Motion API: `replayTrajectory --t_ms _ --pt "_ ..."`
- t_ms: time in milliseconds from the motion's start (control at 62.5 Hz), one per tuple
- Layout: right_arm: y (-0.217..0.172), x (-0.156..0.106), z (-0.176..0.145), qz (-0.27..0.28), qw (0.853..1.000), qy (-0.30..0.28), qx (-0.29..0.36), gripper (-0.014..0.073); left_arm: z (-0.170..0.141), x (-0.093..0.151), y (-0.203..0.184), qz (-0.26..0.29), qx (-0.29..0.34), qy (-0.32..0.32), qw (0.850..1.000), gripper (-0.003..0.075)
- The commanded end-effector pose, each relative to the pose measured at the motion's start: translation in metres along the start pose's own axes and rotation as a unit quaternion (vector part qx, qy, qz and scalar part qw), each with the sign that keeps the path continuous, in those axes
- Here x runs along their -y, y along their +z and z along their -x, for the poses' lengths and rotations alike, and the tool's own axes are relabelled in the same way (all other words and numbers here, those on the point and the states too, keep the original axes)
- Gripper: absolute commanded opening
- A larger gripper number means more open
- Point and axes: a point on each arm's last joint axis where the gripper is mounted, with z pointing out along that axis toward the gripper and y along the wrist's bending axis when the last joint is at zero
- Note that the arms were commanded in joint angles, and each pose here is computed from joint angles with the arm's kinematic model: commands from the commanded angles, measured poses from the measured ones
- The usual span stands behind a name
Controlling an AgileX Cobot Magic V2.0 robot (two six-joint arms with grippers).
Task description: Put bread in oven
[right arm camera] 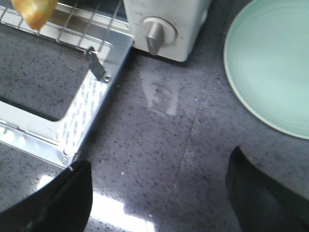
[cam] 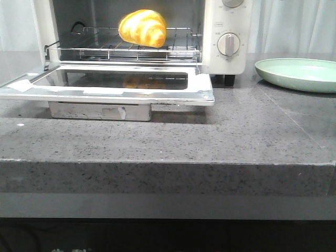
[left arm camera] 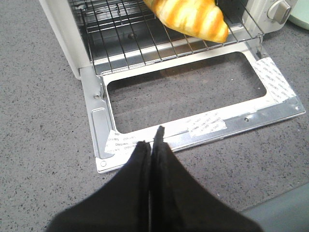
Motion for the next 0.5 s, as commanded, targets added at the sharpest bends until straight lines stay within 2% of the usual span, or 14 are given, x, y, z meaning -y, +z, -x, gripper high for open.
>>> replayTrajectory --t_ms 0,224,480 --pt "-0.036 0.007 -0.008 0.003 0.997 -0.013 0.079 0.0584 0.012 0.000 -0.010 -0.005 0.050 -0.002 0.999 -0.0018" --pt "-0.082 0.017 -0.060 0.008 0.992 -0.012 0.125 0.0584 0.012 0.000 -0.010 -0.005 0.050 -0.002 0.999 -0.0018" --pt "-0.109 0.025 -0.107 0.012 0.987 -0.010 0.162 0.0584 0.012 0.000 -0.010 -0.005 0.049 -0.002 0.999 -0.0018"
